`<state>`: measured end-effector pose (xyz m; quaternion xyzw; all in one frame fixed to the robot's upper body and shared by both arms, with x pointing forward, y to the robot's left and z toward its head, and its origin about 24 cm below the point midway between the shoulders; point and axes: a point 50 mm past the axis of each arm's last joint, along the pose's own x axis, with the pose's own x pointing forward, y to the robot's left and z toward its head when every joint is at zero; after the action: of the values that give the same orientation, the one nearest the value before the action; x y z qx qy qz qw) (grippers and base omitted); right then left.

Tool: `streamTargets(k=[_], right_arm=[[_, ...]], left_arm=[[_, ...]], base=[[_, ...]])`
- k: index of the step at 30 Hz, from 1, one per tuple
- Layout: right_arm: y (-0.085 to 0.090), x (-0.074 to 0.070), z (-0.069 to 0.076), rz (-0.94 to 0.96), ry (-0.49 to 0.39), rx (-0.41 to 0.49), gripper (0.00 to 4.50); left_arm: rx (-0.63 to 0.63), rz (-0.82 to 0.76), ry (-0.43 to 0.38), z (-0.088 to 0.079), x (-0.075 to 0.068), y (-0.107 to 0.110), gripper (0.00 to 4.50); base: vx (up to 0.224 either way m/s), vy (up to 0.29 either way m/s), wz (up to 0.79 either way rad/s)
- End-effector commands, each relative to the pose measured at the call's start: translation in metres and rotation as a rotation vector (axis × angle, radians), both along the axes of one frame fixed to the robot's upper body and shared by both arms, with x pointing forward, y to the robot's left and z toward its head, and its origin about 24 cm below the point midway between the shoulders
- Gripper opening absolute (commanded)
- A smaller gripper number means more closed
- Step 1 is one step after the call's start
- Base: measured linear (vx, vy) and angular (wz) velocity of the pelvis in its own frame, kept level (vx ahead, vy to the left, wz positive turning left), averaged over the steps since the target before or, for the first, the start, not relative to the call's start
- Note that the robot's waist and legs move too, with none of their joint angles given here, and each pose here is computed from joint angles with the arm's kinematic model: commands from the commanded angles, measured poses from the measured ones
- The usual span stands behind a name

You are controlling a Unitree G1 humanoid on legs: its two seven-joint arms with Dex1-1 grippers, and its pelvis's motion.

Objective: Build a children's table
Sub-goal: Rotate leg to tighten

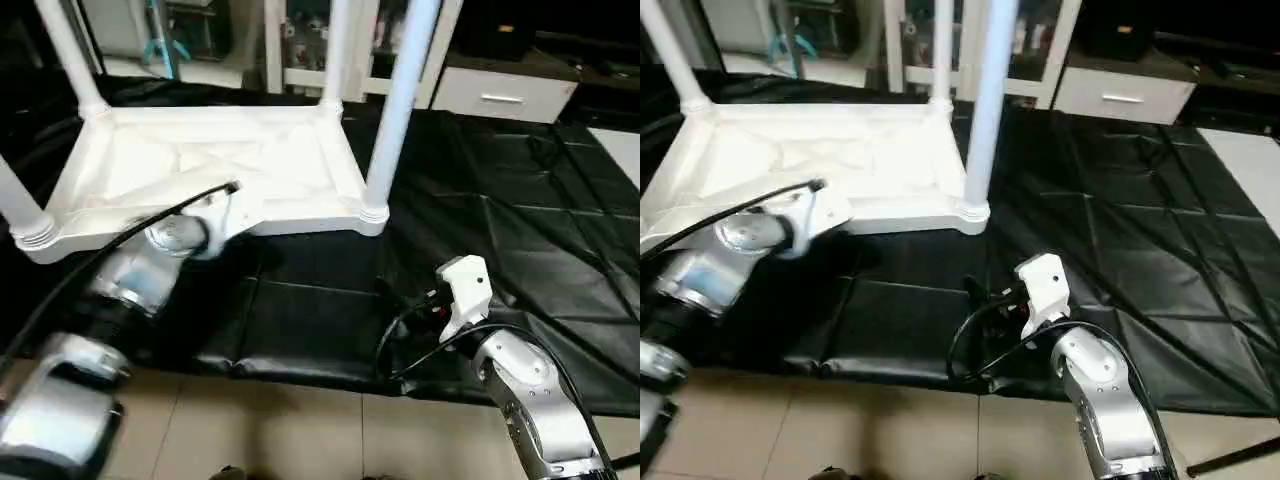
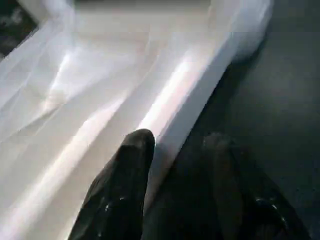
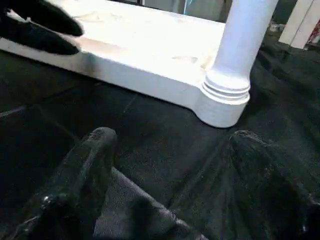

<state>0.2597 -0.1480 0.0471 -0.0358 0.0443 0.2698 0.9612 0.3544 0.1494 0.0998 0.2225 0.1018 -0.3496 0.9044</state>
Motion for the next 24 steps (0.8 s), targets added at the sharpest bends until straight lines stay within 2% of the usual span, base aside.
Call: streamTargets(k=[1,2,3,4,5,6,8,10,14,16,17,19,22,24], right_arm=[[-0.002,-0.002,0.004,-0.026,-0.005,0.026,3.90],[-0.002,-0.002,0.004,-0.026,-0.005,0.026,3.90],[-0.001,-0.002,0.004,-0.025,-0.001,0.037,3.90],[-0.001,-0.002,0.003,-0.047,0.016,0.051,3.90],[-0.001,-0.002,0.003,-0.047,0.016,0.051,3.90],[-0.004,-0.002,0.003,-0.102,0.032,0.066,3.90],[-0.007,0.000,0.002,-0.152,0.041,0.065,3.90],[-0.012,0.003,0.000,-0.223,0.045,0.052,3.90],[-0.010,0.005,0.000,-0.260,0.026,0.039,3.90],[-0.006,0.004,0.000,-0.240,0.031,0.047,3.90],[-0.004,0.003,-0.001,-0.229,0.046,0.063,3.90],[-0.001,0.003,-0.002,-0.216,0.058,0.075,3.90],[0.001,0.003,-0.002,-0.185,0.055,0.062,3.90],[0.003,0.004,-0.002,-0.165,0.056,0.042,3.90]], left_arm=[[-0.212,0.041,-0.041,0.012,-0.004,-0.002,1.98],[-0.212,0.041,-0.041,0.012,-0.004,-0.002,1.98],[-0.284,0.104,-0.105,0.013,-0.007,0.000,1.98],[-0.322,0.200,-0.109,0.010,-0.008,0.005,1.98],[-0.322,0.200,-0.109,0.010,-0.008,0.005,1.98],[-0.394,0.369,-0.117,0.004,-0.012,0.015,1.98],[-0.454,0.486,-0.137,0.001,-0.019,0.026,1.98],[-0.421,0.603,-0.214,-0.003,-0.031,0.042,1.98],[-0.396,0.707,-0.240,-0.008,-0.043,0.055,1.98],[-0.344,0.786,-0.273,-0.009,-0.045,0.065,1.98],[-0.266,0.796,-0.268,-0.014,-0.044,0.069,1.98],[-0.226,0.721,-0.242,-0.017,-0.039,0.066,1.98],[-0.195,0.667,-0.226,-0.017,-0.032,0.062,1.98],[-0.191,0.632,-0.185,-0.015,-0.027,0.060,1.98]], base=[[0.000,0.000,0.00],[0.000,0.000,0.00],[0.000,0.000,0.00],[0.000,0.000,0.00],[0.000,0.000,0.00],[0.000,0.000,0.00],[0.000,0.000,0.00],[0.000,0.000,0.00],[0.000,0.000,0.00],[0.000,0.000,0.00],[0.000,0.000,0.00],[0.000,0.000,0.00],[0.000,0.000,0.00],[0.000,0.000,0.00]])
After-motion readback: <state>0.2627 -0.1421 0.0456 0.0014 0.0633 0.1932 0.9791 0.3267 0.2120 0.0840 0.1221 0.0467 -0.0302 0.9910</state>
